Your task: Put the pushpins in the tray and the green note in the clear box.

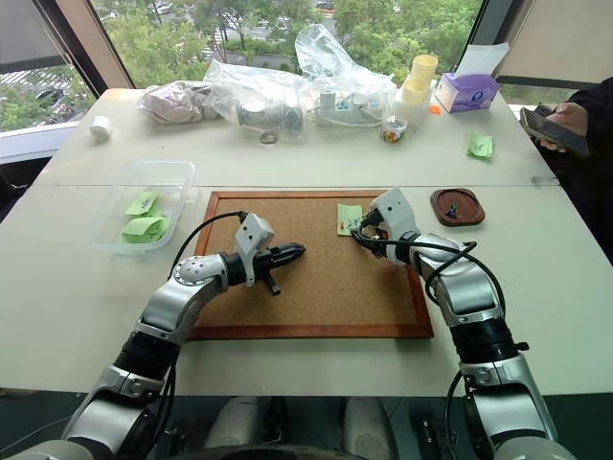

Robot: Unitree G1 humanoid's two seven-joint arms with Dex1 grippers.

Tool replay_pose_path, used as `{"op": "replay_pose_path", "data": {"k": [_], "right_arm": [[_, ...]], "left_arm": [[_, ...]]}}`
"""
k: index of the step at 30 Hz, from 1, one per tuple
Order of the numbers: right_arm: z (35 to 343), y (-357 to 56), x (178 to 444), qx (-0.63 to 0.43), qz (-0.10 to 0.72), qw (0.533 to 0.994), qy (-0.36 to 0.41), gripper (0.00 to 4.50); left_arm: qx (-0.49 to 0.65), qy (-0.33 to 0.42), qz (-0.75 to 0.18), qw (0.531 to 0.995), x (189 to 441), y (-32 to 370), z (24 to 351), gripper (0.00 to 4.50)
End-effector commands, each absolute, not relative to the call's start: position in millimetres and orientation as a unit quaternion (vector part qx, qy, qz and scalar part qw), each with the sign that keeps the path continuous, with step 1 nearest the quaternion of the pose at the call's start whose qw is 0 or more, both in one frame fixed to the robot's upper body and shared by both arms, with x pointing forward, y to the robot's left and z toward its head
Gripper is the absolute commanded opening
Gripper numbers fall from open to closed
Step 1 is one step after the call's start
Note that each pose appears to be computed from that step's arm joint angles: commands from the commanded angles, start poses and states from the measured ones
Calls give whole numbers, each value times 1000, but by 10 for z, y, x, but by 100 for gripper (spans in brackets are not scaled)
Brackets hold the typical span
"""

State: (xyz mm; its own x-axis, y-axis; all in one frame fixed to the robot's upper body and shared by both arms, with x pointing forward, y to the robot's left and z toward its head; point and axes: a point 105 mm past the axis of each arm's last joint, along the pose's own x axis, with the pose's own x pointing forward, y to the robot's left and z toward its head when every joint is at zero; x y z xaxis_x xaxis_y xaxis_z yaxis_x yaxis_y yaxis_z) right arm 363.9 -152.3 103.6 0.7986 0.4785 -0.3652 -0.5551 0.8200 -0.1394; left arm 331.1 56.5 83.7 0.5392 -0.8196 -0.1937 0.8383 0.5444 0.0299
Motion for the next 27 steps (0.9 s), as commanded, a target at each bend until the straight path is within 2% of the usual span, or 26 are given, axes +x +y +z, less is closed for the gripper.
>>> {"op": "replay_pose_path", "data": {"k": [1, 3, 9, 20, 25, 27], "right_arm": [[1147, -1489, 3669, -125, 280, 942, 134, 92], [1151, -1486, 3670, -126, 280, 942, 133, 2], [1228, -1527, 3648, -128, 278, 943, 128, 2], [1863, -1756, 3631, -81, 212, 971, 72, 2], [1971, -2059, 3738, -51, 119, 989, 65, 2], [1989, -2437, 3825, -42, 0, 997, 62, 2]], "left_arm": [[59, 123, -462, 876, 3261, 657, 607, 0], [59, 124, -462, 876, 3256, 664, 601, 0], [60, 126, -461, 876, 3252, 677, 596, 0], [57, 139, -469, 870, 3220, 635, 537, 0], [59, 141, -472, 868, 3217, 631, 528, 0], [60, 141, -472, 868, 3219, 627, 529, 0]]}}
